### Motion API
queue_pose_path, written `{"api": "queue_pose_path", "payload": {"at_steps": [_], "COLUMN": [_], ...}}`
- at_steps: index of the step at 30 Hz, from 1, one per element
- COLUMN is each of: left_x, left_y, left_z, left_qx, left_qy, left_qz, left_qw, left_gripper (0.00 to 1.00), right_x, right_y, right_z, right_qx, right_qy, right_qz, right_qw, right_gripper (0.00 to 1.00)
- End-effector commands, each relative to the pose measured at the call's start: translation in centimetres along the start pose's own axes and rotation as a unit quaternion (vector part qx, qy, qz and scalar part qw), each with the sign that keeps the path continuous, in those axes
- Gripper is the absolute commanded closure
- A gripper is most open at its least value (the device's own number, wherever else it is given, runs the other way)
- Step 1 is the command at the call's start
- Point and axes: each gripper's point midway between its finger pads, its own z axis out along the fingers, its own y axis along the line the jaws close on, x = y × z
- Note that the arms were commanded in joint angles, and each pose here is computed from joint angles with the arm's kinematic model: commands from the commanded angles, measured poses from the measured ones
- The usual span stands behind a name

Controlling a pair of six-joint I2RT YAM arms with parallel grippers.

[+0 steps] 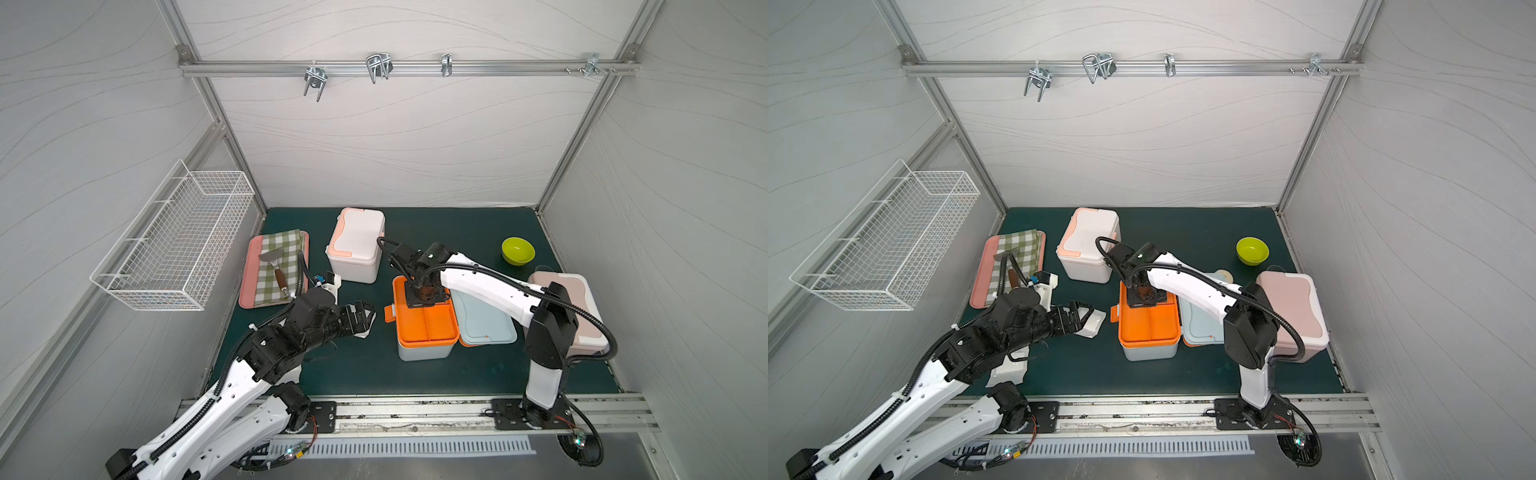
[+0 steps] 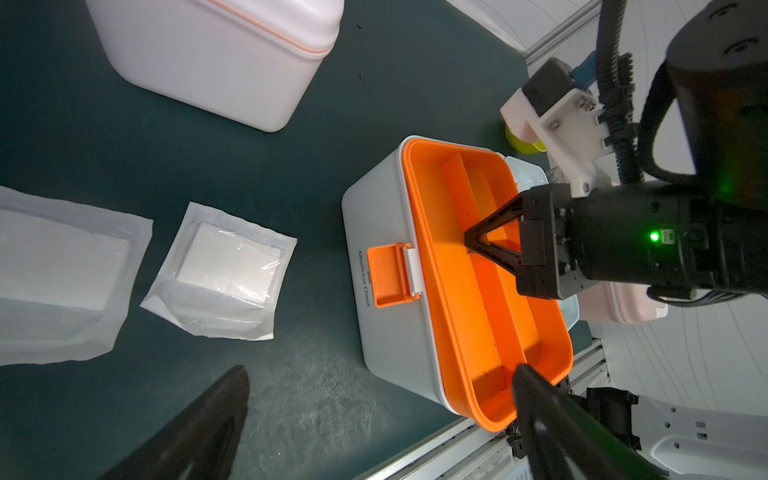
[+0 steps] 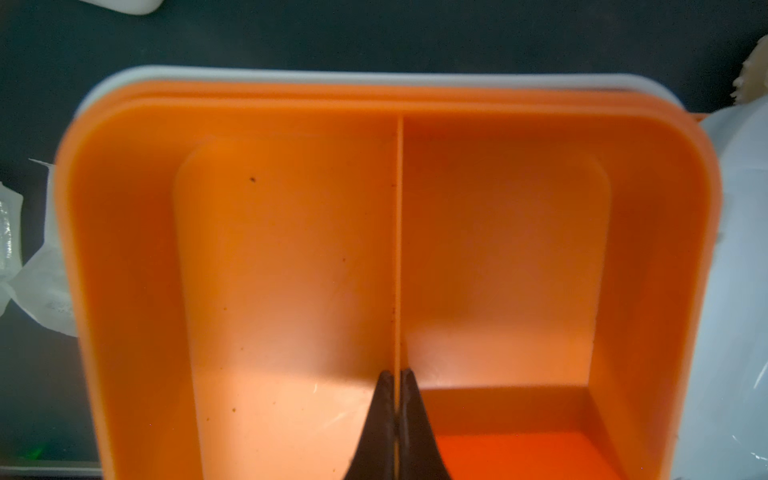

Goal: Open first aid kits and take out gauze
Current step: Place the compartment layer in the first aid kit.

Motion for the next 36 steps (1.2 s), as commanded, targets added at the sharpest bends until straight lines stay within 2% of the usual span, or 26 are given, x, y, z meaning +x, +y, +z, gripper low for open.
{"api": "queue_pose_path", "payload": {"at_steps": [1,8,19,36], "left_x": [-0.7,-0.4,-0.2,-0.1], "left_y": [-0.8,-0.5,-0.6,-0.7], "left_z": [-0.3,-0.3,0.2,0.6], "left_qx": [0.008,0.009,0.018,0.019], "left_qy": [-0.004,-0.004,-0.006,0.002], "left_qz": [-0.007,-0.016,-0.022,-0.020], "left_qw": [1.000,1.000,1.000,1.000], "left_gripper": [0.02,0.02,0.02,0.02], "right_x": [-0.9,-1.4,-0.9,-2.4], "right_y": [-0.9,-0.7,-1.1,-1.7], "right_z": [-0.9,-1.4,0.5,-2.2], "right_qx": [0.009,0.016,0.037,0.029], "right_qy": [-0.043,-0.063,-0.060,-0.117], "right_qz": [0.018,0.009,0.012,0.019], "right_qw": [0.999,0.998,0.997,0.993], "right_gripper": [1.00,1.00,1.00,0.99]}}
